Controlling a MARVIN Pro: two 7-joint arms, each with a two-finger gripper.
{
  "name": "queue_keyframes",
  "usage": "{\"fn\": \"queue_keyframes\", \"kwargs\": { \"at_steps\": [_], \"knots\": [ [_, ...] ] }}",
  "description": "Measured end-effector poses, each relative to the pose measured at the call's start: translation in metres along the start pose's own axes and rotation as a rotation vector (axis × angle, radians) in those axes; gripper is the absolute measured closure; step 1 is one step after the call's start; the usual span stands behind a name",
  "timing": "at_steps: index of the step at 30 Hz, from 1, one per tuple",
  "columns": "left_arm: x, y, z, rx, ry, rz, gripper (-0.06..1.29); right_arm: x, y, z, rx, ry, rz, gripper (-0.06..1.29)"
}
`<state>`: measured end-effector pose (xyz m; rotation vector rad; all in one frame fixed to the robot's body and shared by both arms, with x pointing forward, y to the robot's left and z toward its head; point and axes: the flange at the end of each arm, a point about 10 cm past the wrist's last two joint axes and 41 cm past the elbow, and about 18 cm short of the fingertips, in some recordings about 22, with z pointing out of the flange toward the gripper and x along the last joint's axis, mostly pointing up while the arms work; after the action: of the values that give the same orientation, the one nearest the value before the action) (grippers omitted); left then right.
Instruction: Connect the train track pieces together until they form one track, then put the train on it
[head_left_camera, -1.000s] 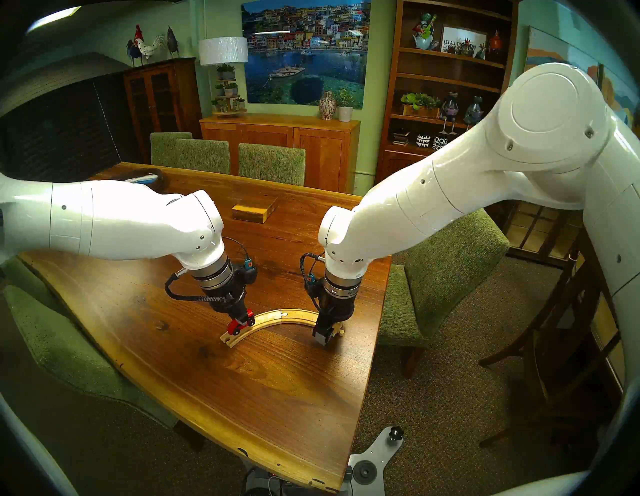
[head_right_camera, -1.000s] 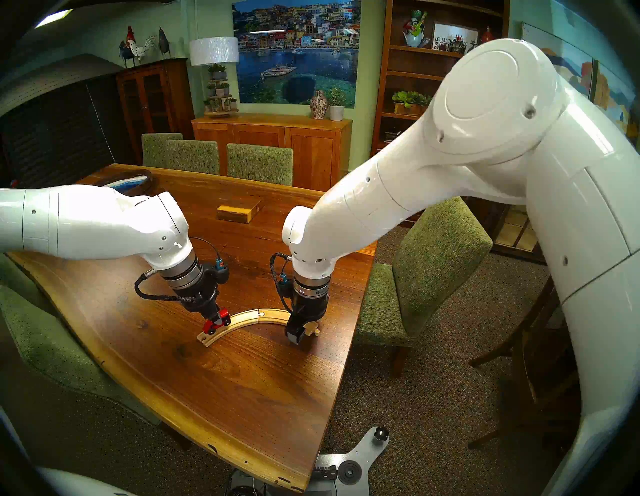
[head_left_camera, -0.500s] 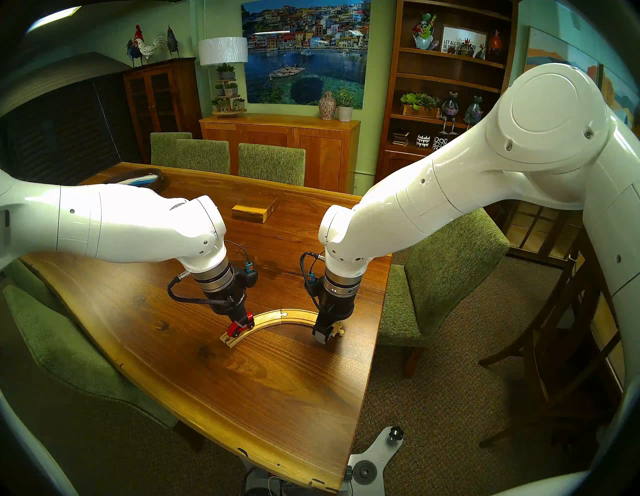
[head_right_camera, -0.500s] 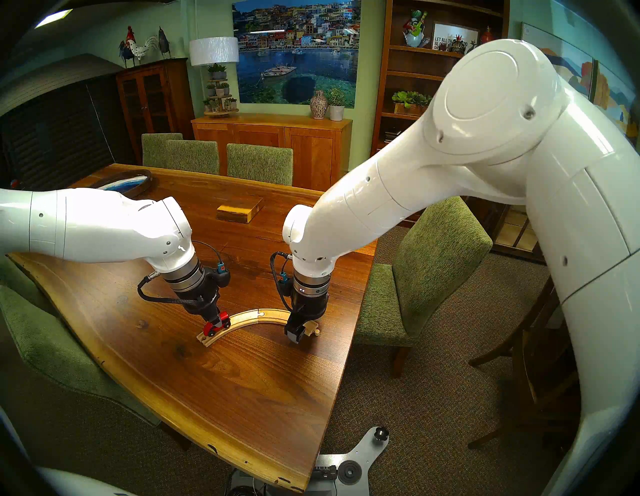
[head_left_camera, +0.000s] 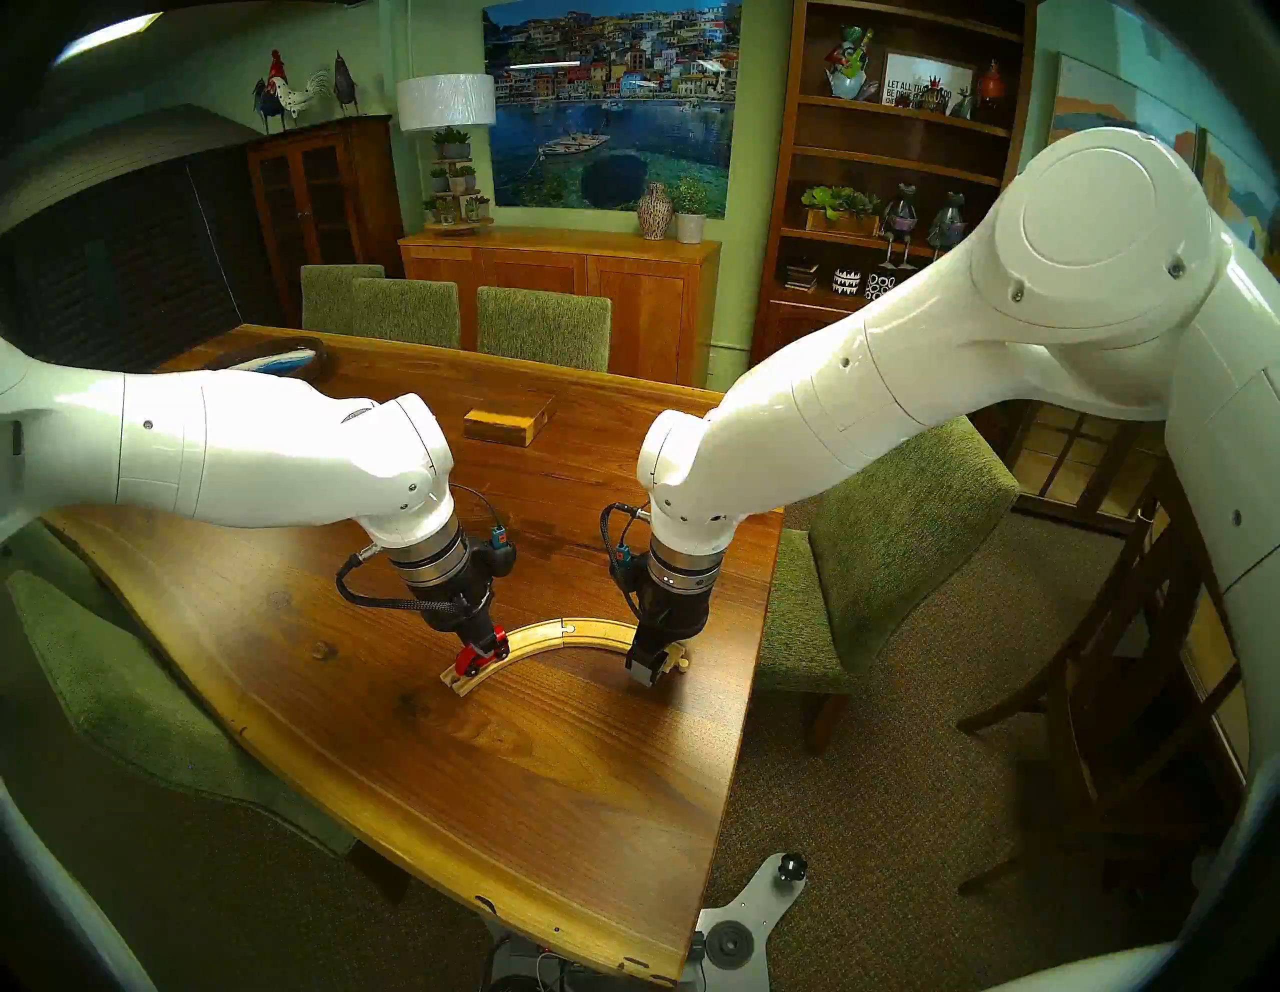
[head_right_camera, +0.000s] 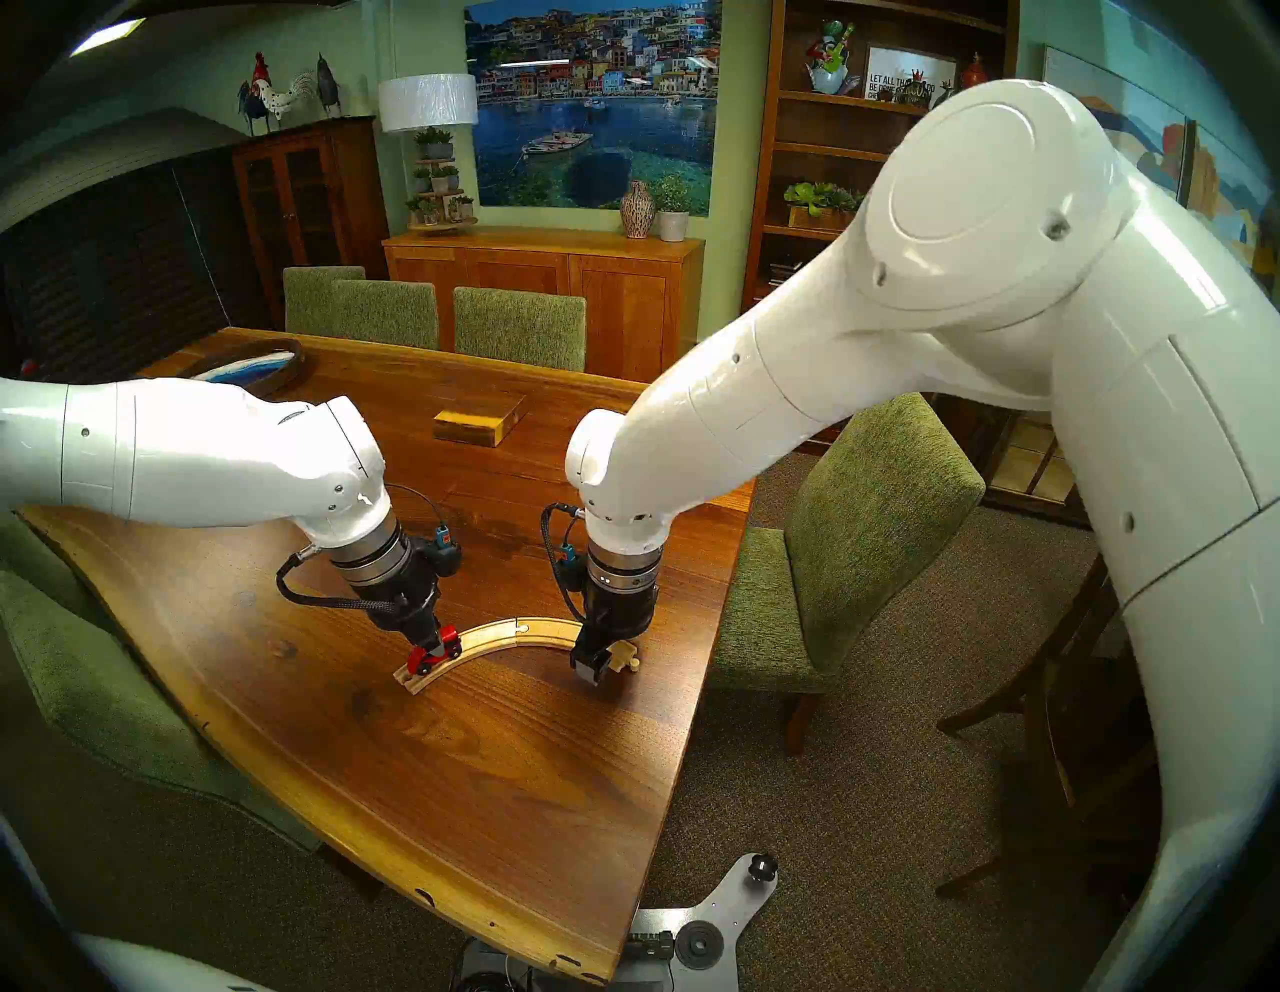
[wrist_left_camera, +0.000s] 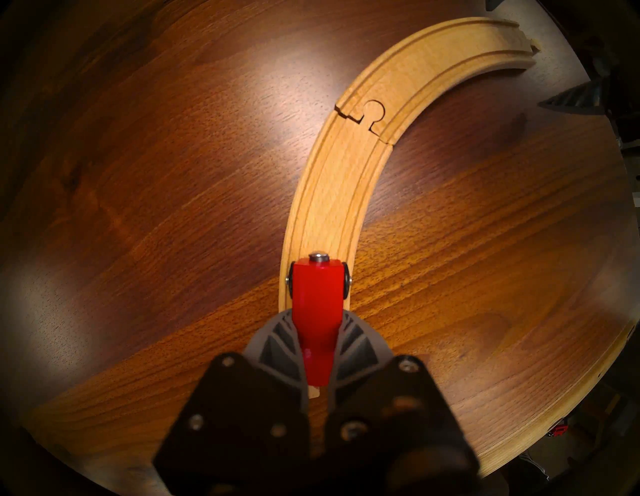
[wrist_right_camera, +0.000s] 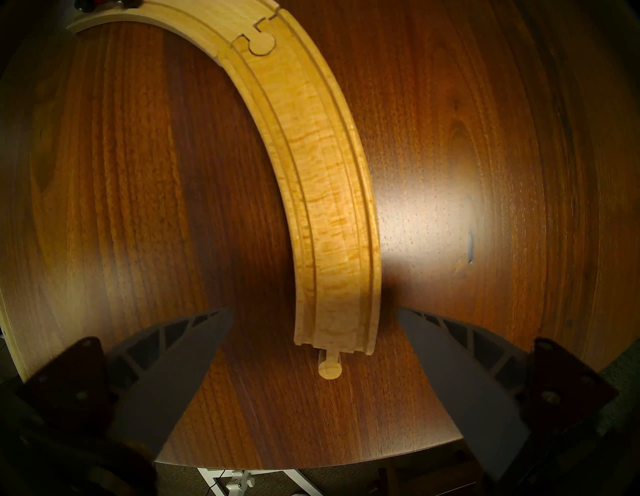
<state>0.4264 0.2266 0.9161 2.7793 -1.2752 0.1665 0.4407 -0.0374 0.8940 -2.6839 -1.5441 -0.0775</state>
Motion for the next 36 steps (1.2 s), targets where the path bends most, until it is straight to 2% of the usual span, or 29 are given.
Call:
{"fn": "queue_keyframes", "kwargs": {
  "at_steps": [8, 9, 11, 12, 25, 30, 36],
  "knots": [
    [-0.0004, 0.0006, 0.0010, -0.004, -0.001, -0.003, 1.20, 0.0000, -0.0002, 0.0002, -0.004, 0.001, 0.001, 0.04],
    [-0.0004, 0.0007, 0.0010, -0.004, -0.002, -0.003, 1.17, 0.0000, -0.0002, 0.0002, -0.005, 0.001, 0.001, 0.04],
    [-0.0005, 0.0009, 0.0011, -0.003, -0.002, -0.003, 1.01, 0.0000, -0.0002, 0.0002, -0.005, 0.001, 0.001, 0.04],
    [-0.0006, 0.0009, 0.0011, -0.003, -0.002, -0.003, 1.00, 0.0000, -0.0003, 0.0003, -0.006, 0.001, 0.001, 0.04],
    [-0.0047, -0.0008, -0.0001, -0.001, 0.000, -0.016, 0.96, 0.0001, -0.0006, 0.0002, -0.005, 0.001, 0.000, 0.04],
    [-0.0057, -0.0013, -0.0009, 0.001, -0.001, -0.020, 0.86, 0.0001, -0.0009, 0.0002, -0.004, 0.001, 0.000, 0.04],
    [-0.0060, -0.0013, -0.0014, 0.001, -0.002, -0.019, 0.85, 0.0003, -0.0015, 0.0002, -0.001, 0.002, -0.004, 0.04]
  ]
}}
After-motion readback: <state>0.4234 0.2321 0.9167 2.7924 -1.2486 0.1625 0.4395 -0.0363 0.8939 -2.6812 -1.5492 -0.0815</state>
